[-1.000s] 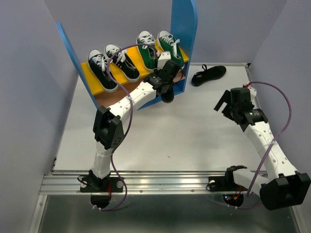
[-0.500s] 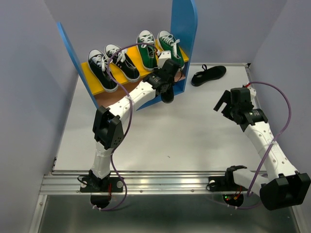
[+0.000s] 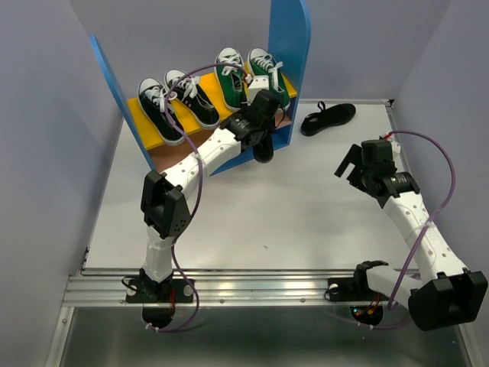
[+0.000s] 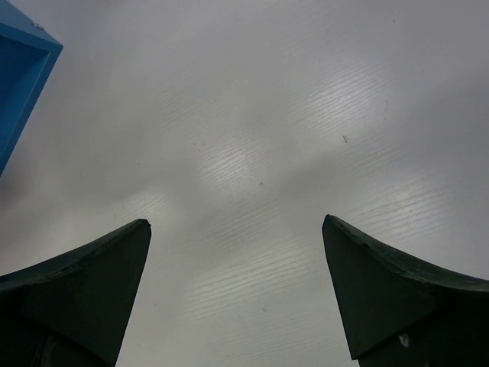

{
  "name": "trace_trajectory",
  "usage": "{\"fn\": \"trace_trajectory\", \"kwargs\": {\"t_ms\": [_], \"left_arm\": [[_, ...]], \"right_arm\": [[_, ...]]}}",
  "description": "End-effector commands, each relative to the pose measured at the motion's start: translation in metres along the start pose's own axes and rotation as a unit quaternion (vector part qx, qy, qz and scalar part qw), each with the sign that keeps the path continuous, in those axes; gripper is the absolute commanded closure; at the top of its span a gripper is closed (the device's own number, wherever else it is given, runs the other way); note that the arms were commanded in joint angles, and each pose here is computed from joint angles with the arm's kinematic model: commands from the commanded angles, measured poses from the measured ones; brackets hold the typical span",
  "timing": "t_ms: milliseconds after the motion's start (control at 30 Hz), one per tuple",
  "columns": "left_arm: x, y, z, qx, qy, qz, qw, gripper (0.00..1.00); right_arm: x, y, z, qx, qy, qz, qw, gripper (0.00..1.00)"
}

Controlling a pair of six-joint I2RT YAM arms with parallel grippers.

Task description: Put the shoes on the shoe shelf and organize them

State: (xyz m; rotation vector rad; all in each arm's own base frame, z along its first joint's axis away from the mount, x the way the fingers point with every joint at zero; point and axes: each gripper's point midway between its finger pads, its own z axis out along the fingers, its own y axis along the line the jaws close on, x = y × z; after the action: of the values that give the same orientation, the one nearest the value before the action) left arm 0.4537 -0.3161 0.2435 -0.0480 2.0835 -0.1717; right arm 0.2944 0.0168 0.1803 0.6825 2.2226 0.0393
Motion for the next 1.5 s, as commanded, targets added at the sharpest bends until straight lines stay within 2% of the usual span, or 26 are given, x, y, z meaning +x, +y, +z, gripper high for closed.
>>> {"fn": "trace_trajectory", "kwargs": {"t_ms": [0,400,667,767,867,900,933,1200,1467], "left_arm": [[-0.036,-0.004,-0.039,0.022,-0.043,-0.010,0.999,0.44],[-0.008,-0.014,-0.059,0.033,-0.020,0.007,0.999,0.44],[-0.005,-0.028,-0.104,0.060,-0.031,0.010,0.998,0.47],[0.005,-0.027,-0.119,0.057,-0.030,0.015,0.998,0.52],[0.015,-0.030,-0.132,0.062,-0.027,0.021,0.997,0.70],[0.026,-0.029,-0.131,0.062,-0.017,0.025,0.998,0.89],[0.033,-0.031,-0.133,0.067,-0.011,0.030,0.997,1.00],[0.105,-0.029,-0.114,0.065,0.047,0.065,0.995,1.00],[0.118,-0.034,-0.085,0.042,0.037,0.095,0.994,1.00]], "right_arm": [[-0.003,0.004,0.000,-0.010,-0.007,0.004,1.000,0.00],[-0.002,0.006,0.001,-0.015,-0.004,0.004,1.000,0.00],[-0.001,0.009,0.002,-0.023,-0.003,0.005,1.000,0.00],[0.000,0.011,0.004,-0.028,0.001,0.006,1.000,0.00],[0.000,0.013,0.004,-0.030,0.000,0.006,1.000,0.00],[0.000,0.013,0.005,-0.031,0.001,0.006,0.999,0.00],[0.000,0.013,0.005,-0.031,0.000,0.007,0.999,0.00],[0.002,0.008,0.005,-0.023,-0.003,0.006,1.000,0.00],[0.003,0.007,0.006,-0.021,-0.001,0.006,1.000,0.00]]}}
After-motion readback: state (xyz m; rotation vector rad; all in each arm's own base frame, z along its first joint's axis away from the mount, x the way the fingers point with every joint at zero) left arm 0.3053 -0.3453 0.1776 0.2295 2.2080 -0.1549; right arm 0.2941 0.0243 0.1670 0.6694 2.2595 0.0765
